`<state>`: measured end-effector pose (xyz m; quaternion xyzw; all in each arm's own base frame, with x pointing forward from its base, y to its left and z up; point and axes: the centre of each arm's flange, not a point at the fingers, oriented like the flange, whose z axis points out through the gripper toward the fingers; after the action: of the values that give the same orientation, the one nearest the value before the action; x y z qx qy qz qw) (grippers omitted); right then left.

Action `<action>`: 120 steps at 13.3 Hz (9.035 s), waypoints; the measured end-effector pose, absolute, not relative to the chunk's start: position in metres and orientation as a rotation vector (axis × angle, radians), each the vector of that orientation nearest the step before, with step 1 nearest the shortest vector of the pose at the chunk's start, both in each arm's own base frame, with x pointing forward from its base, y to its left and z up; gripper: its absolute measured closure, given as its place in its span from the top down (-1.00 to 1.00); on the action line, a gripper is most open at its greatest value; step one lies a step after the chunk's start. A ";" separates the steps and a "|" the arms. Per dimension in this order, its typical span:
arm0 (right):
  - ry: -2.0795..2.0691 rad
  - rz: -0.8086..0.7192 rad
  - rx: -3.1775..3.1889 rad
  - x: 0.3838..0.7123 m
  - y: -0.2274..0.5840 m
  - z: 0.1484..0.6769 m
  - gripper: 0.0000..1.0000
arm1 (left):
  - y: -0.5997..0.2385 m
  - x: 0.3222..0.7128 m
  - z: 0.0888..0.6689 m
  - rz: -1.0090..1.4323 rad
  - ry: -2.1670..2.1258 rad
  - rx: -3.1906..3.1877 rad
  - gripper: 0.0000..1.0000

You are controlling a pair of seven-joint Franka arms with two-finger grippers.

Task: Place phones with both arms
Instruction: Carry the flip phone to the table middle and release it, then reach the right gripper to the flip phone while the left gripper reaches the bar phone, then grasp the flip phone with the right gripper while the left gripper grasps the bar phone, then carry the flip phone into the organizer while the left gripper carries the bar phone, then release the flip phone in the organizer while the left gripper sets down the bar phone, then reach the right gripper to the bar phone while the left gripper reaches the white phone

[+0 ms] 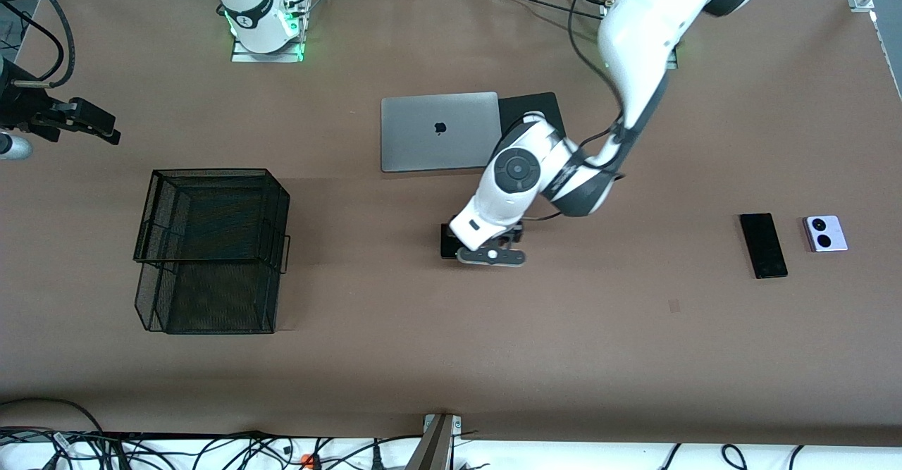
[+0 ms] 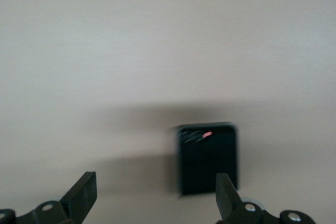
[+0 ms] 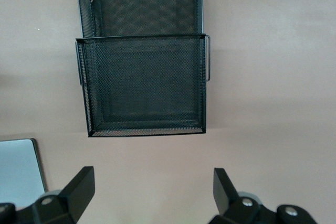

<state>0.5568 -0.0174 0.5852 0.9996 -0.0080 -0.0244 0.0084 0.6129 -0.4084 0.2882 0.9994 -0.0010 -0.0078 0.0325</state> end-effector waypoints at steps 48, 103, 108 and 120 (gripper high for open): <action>-0.128 0.358 3.164 0.543 0.529 0.170 0.64 | 0.216 0.583 0.165 0.106 0.110 3.187 0.59; -0.084 -0.183 3.147 0.625 0.009 0.478 1.00 | -0.471 0.557 0.193 0.111 -0.045 3.050 1.00; 0.006 -0.214 3.142 0.629 0.054 0.458 1.00 | -0.423 0.588 0.277 0.055 0.064 3.170 1.00; -0.320 0.021 3.196 0.597 0.413 0.326 1.00 | 0.047 0.669 0.353 -0.468 0.337 3.253 1.00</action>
<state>0.5965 0.4133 0.3263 0.9944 -0.0996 0.0066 -0.0354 0.6694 0.0471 0.3525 0.9814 0.1018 -0.1411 -0.0809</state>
